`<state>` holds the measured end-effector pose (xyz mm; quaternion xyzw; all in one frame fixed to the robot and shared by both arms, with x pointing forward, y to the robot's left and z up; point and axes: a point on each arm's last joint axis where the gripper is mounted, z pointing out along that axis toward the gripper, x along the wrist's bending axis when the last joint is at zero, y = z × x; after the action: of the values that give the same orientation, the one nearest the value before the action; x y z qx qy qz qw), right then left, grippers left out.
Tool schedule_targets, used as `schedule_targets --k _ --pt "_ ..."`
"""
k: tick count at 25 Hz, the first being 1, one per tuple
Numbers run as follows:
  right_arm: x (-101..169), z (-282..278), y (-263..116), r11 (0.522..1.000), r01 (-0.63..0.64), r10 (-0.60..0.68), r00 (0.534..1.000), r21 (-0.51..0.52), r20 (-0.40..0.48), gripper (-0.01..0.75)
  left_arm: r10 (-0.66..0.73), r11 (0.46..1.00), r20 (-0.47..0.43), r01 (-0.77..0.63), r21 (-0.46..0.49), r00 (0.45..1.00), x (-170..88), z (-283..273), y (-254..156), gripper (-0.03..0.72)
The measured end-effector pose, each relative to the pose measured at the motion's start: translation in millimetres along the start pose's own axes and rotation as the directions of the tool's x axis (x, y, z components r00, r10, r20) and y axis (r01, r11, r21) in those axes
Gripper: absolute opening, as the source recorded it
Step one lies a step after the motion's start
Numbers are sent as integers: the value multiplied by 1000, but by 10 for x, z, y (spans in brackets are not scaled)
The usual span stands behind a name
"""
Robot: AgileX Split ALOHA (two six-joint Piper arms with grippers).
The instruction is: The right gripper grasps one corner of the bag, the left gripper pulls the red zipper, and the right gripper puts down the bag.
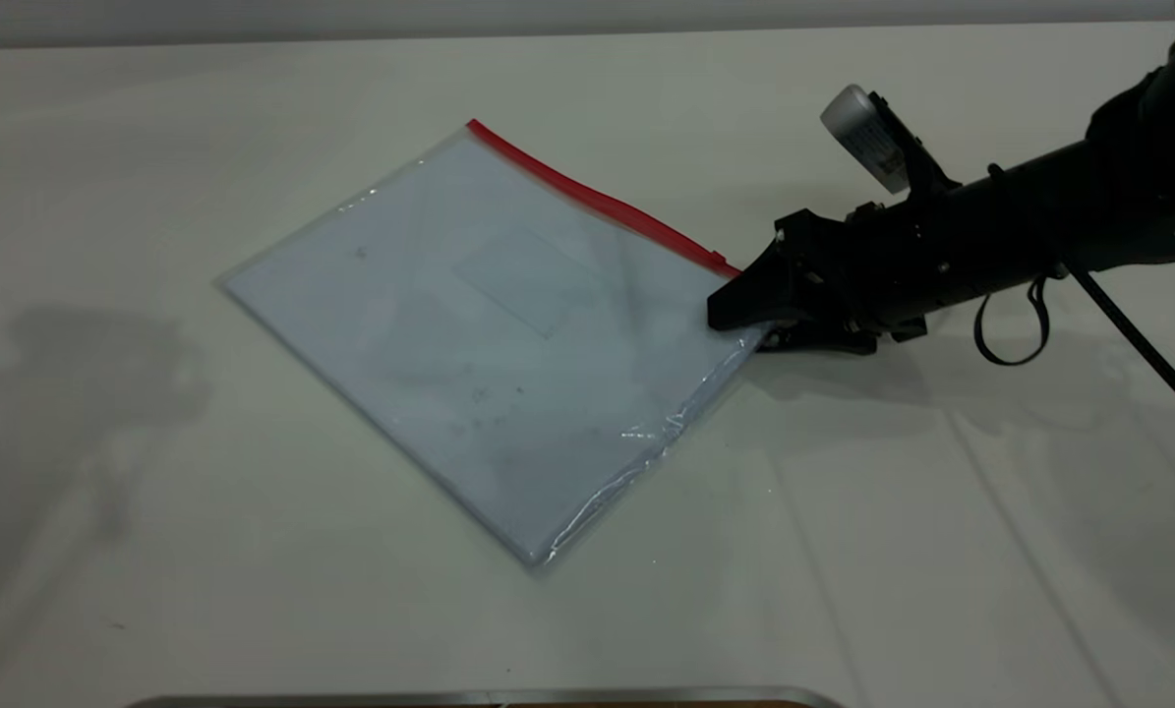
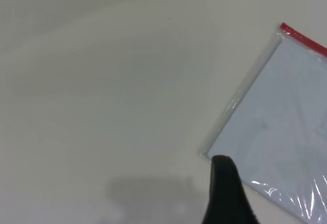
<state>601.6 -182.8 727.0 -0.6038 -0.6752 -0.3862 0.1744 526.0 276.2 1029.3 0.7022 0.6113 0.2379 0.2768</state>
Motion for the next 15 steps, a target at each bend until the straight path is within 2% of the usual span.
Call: schedule_targets --k 2,5,7,10,12,15 --pt "-6 3 20 1000 3 -3 1000 -4 7 394 0 1000 0 0 0 1000 0 0 0 536" --pt "3 9 21 1000 4 -4 1000 -4 4 187 0 1000 0 0 0 1000 0 0 0 536" --pt "42 8 30 1000 5 -5 999 -7 -38 53 0 1000 0 0 0 1000 0 0 0 536" --pt "170 -2 10 999 36 -33 983 12 -183 35 0 1000 0 0 0 1000 0 0 0 536" --pt "249 -33 -61 990 110 -83 962 89 -260 35 0 1000 0 0 0 1000 0 0 0 536" --pt "249 -142 -171 936 216 -149 959 278 -241 35 0 1000 0 0 4 1000 0 12 -4 536"
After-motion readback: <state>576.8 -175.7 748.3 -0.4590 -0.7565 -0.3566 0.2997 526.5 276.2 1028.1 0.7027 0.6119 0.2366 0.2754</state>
